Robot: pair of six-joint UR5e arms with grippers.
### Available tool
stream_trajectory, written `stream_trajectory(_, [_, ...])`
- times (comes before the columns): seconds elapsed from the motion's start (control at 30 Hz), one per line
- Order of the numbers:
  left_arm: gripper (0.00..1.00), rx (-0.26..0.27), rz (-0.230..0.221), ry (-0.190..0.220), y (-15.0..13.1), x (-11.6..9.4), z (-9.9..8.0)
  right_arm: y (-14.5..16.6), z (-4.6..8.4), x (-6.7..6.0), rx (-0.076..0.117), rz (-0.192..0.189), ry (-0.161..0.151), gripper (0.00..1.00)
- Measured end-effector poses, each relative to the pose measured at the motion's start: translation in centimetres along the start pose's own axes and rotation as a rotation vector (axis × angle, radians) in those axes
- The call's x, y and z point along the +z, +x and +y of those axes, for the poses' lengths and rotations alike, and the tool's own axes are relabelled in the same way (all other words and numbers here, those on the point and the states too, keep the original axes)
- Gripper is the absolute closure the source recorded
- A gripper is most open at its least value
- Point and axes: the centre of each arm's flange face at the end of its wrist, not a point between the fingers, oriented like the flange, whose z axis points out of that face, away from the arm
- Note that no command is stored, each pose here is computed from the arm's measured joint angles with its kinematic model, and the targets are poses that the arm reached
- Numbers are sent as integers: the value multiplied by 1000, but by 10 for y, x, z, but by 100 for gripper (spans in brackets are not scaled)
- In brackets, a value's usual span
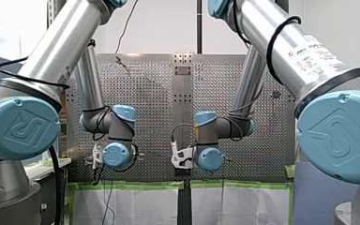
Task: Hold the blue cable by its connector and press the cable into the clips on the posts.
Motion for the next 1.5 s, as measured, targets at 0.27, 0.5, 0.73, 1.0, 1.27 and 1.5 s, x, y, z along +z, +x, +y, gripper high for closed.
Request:
stream_trajectory(0.27, [100, -70, -29, 22, -19, 22, -8, 27, -4, 10, 28, 33, -13, 100])
stream_trajectory(0.5, [100, -151, -67, 30, -52, 39, -14, 79, -3, 30, 84, 95, -1, 100])
stream_trajectory(0.73, [100, -149, -73, -17, -76, 47, 1, 143, 2, 49, 139, 169, 36, 100])
stream_trajectory(1.0, [100, -122, -90, -23, -110, 66, 19, 215, 6, 53, 155, 238, 101, 100])
stream_trajectory(1.27, [100, -146, -135, -62, -156, 89, 41, 287, 12, 47, 164, 309, 137, 100])
stream_trajectory(1.5, [100, -199, -192, -81, -202, 100, 48, 318, 18, 42, 172, 319, 140, 100])
